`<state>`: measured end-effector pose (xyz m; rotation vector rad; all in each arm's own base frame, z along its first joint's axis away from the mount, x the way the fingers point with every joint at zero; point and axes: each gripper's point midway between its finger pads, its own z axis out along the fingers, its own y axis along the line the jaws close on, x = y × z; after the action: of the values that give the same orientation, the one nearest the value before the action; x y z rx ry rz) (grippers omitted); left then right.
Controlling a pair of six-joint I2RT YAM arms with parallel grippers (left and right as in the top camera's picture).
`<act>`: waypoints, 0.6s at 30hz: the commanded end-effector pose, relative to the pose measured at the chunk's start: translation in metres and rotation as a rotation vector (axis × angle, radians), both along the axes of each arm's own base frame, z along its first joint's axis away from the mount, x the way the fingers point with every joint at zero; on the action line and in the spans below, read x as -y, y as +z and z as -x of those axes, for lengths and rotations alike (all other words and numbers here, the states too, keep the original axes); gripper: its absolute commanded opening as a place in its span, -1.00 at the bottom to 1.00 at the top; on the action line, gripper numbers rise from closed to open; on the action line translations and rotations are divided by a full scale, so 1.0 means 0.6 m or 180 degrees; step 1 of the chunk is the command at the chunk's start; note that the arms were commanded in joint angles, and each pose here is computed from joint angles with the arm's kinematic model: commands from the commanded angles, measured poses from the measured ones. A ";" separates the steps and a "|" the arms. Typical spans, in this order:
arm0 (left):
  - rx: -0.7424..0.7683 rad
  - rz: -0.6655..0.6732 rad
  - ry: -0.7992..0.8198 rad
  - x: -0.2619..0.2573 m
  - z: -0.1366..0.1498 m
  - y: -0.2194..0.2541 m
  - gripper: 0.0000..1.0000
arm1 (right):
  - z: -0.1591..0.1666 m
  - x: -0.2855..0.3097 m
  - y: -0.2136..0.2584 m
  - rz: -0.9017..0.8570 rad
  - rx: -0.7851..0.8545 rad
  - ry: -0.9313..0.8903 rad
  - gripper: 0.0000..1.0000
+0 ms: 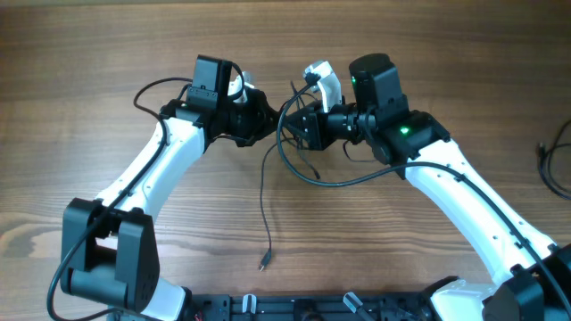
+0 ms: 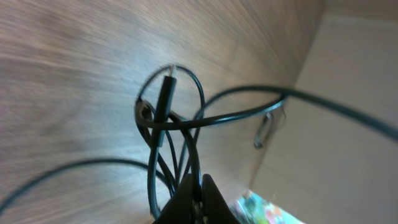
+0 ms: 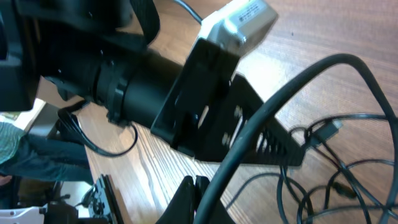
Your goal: Untangle cables
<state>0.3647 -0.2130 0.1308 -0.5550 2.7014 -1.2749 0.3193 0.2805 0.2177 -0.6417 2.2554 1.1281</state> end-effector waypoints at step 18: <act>0.0298 0.0227 0.2155 -0.573 -0.019 0.022 -0.92 | -0.005 0.592 -0.068 0.1601 -0.1075 -0.3747 -0.91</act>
<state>0.3804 0.1232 0.1395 -1.2589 2.1123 -1.1482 0.3182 -0.0835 0.1733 0.8255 2.5088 -0.0055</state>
